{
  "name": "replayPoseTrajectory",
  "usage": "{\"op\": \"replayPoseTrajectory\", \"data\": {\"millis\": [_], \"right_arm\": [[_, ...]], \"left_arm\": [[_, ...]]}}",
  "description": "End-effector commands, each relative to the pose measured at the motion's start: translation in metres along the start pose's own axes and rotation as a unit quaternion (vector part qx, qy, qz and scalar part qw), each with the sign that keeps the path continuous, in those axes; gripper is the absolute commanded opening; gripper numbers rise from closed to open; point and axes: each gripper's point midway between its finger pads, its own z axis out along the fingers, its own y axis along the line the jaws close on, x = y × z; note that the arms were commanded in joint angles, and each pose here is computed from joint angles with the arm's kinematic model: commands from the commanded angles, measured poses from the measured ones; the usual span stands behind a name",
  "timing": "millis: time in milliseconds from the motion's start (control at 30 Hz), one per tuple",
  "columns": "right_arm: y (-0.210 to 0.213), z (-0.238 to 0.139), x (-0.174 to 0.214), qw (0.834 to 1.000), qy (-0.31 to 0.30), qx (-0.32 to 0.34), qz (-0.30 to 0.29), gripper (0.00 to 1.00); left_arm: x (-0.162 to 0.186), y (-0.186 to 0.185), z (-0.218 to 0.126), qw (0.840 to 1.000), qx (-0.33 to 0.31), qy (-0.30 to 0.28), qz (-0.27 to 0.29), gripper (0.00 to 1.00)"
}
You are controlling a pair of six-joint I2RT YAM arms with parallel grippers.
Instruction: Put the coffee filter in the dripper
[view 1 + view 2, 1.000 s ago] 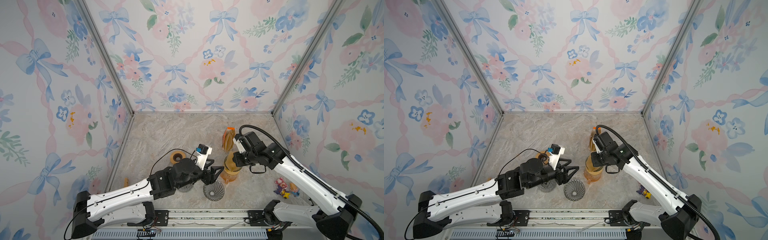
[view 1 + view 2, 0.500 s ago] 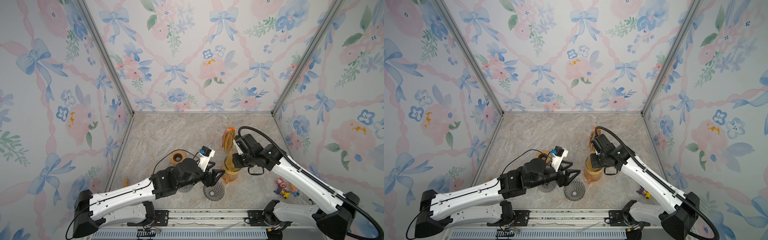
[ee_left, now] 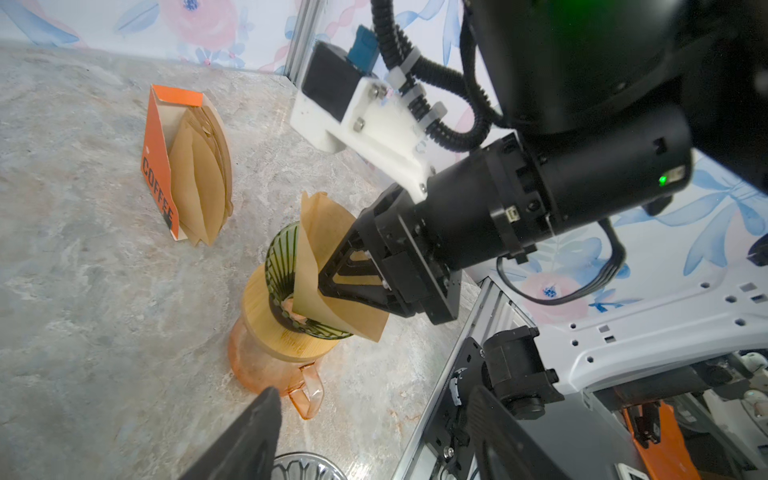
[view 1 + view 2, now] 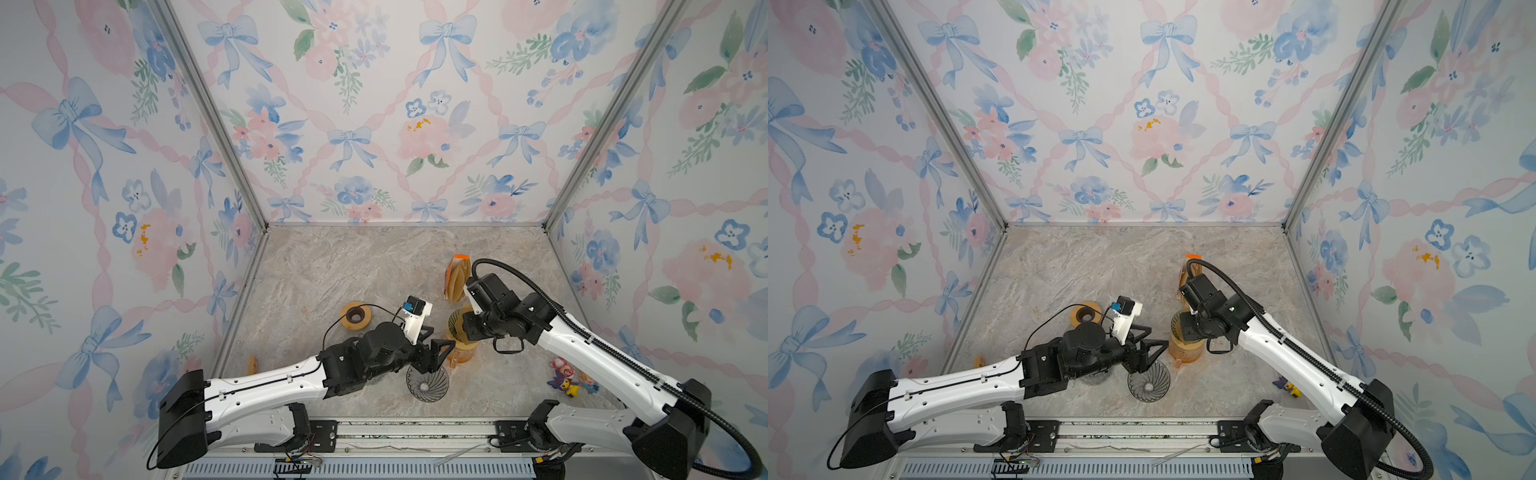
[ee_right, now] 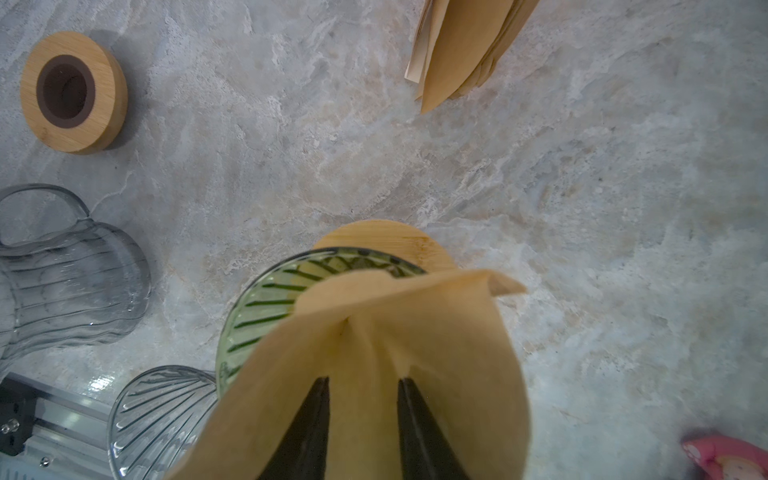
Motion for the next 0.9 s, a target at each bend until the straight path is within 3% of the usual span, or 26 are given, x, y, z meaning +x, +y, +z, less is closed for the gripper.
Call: {"op": "replayPoseTrajectory", "data": {"millis": [0, 133, 533, 867], "right_arm": [[0.001, 0.008, 0.001, 1.000, -0.001, 0.006, -0.017, 0.33], [0.004, 0.010, -0.005, 1.000, -0.008, 0.003, -0.021, 0.35], [0.002, 0.021, -0.013, 0.999, 0.007, 0.014, -0.038, 0.36], [-0.001, 0.028, -0.005, 0.998, 0.048, -0.019, -0.033, 0.35]], "left_arm": [[-0.008, -0.005, -0.002, 1.000, 0.007, -0.021, -0.014, 0.83], [-0.008, -0.003, -0.006, 1.000, 0.001, -0.017, -0.013, 0.97], [0.001, -0.012, -0.009, 1.000, 0.012, -0.004, -0.011, 0.97], [0.003, -0.011, -0.008, 1.000, 0.006, 0.003, -0.001, 0.97]]}}
